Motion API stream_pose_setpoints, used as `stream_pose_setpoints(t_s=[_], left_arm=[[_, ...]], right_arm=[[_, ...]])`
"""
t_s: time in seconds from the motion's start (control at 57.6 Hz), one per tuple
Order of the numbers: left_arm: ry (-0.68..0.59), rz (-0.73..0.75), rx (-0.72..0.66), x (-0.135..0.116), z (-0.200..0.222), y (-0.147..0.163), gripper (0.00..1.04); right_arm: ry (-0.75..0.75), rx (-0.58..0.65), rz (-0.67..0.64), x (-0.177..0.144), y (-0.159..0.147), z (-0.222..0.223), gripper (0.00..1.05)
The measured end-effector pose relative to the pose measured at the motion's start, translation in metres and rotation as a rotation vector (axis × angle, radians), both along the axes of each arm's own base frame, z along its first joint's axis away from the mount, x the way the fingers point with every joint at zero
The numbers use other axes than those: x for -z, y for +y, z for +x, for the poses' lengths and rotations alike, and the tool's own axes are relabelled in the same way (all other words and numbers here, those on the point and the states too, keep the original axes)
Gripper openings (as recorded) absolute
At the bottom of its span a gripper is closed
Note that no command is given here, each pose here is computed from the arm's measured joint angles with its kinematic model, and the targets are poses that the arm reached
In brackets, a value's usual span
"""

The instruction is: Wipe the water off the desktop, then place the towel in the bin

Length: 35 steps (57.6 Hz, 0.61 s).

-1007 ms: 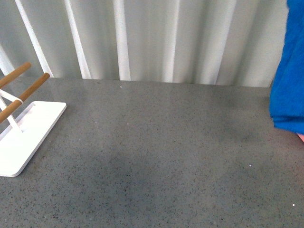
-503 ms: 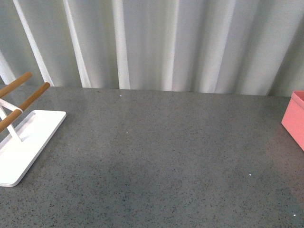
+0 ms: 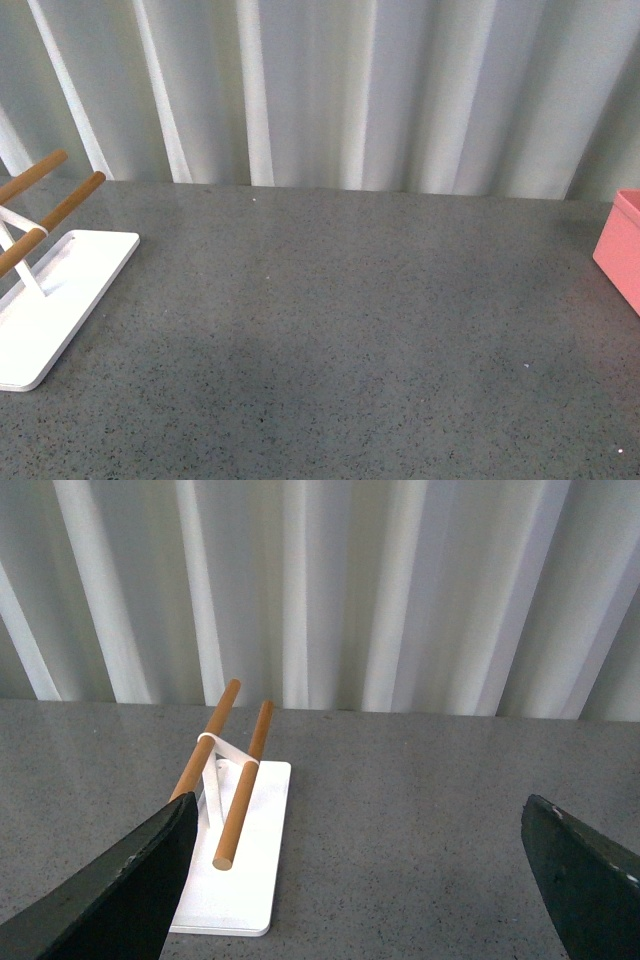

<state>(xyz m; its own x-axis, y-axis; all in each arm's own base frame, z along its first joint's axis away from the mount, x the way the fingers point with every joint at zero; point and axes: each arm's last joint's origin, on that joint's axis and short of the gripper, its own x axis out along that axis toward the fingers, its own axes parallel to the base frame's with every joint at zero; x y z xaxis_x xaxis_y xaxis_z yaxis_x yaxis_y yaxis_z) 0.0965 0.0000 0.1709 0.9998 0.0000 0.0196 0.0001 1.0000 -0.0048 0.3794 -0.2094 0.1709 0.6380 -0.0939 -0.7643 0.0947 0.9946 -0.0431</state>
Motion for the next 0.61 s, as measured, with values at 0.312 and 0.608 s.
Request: stream_pose_setpoints(t_s=[0.312, 0.608], left_arm=[[0.0, 0.0, 0.0, 0.0, 0.0, 0.0, 0.98], [0.0, 0.0, 0.0, 0.0, 0.0, 0.0, 0.98]], right_arm=[[0.181, 0.072, 0.041, 0.041, -0.011, -0.01, 0.38], [0.195, 0.085, 0.055, 0.039, -0.019, -0.017, 1.0]])
